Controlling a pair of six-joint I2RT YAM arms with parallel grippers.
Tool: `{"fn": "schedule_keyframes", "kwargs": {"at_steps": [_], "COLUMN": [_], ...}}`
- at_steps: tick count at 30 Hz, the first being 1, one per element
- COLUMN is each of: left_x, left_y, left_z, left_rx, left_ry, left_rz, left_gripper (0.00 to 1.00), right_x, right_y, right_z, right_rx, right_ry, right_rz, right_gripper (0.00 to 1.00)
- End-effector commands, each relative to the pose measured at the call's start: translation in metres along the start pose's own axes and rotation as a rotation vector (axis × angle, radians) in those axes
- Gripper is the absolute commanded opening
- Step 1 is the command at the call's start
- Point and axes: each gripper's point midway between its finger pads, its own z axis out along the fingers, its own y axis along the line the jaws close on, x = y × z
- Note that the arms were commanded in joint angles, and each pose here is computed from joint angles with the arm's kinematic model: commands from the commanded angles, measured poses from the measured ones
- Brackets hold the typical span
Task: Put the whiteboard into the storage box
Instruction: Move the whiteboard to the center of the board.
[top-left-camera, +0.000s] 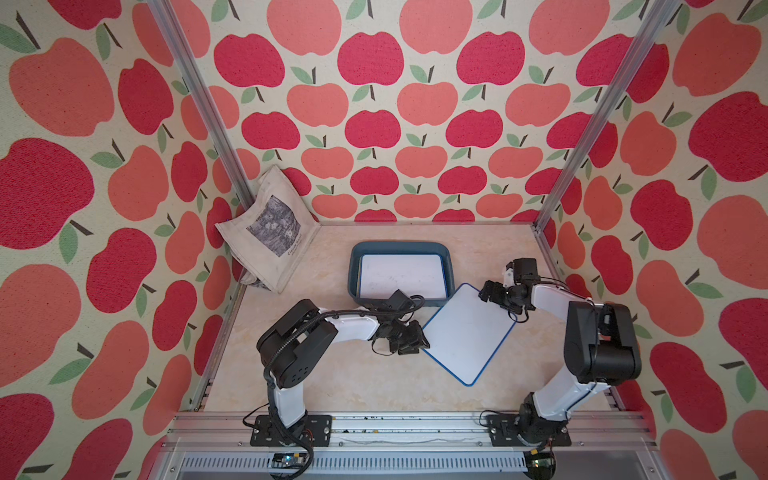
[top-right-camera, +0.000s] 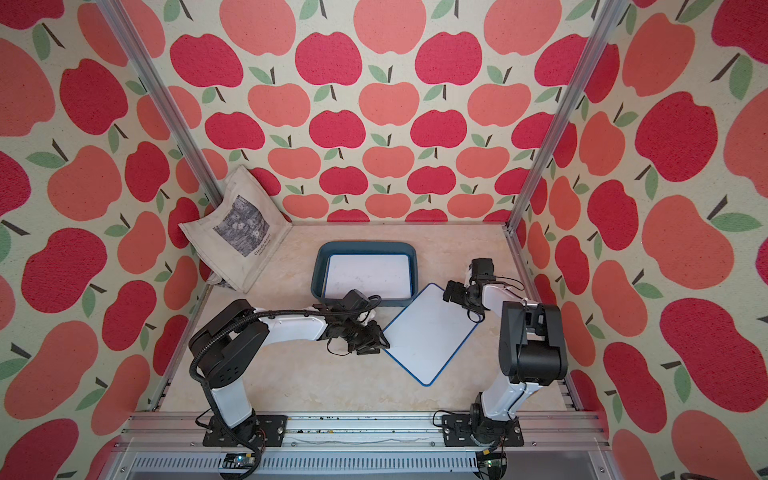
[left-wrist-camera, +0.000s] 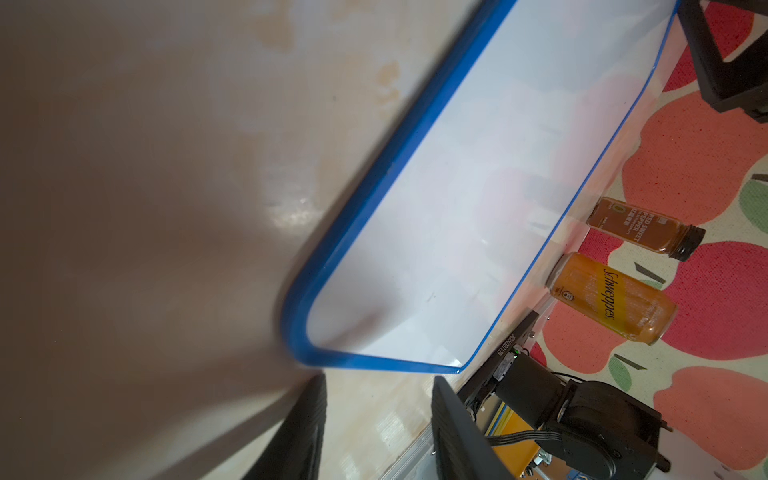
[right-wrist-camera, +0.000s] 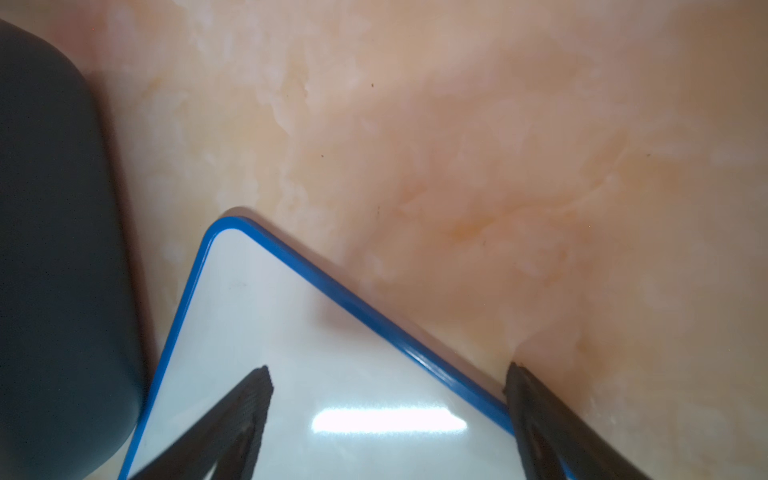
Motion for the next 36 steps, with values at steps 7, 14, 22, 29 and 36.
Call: {"fn": "schedule_keyframes", "kwargs": {"at_steps": [7, 14, 22, 29, 36], "left_x": [0.005, 0.003, -0.005, -0.012, -0.020], "left_y": [0.095, 0.109, 0.118, 0.117, 0.119], "left_z": [0.000, -0.005, -0.022, -0.036, -0.055], "left_rx": [-0.211, -0.231, -0.184, -0.179, -0.173], "left_ry": [-0.040, -0.061, -0.108, -0.131, -0.162], "left_rz": [-0.221, -0.250, -0.296, -0.282, -0.282], "left_gripper": [0.45, 0.45, 0.45, 0.45, 0.45], "right_x": [0.072, 0.096, 0.126, 0.154, 0.182], "right_y": [0.016, 0.037, 0.054, 0.066, 0.099], "right_z": [-0.002, -0.005, -0.008, -0.016, -0.029], "right_rx": [-0.071, -0.123, -0.191, -0.217, -0.297], "right_ry": [0.204, 0.244, 0.262, 0.300, 0.327], "right_rz": [0.050, 0.019, 0.035, 0.009, -0.035], "right_gripper": [0.92, 0.92, 0.92, 0.92, 0.92]}}
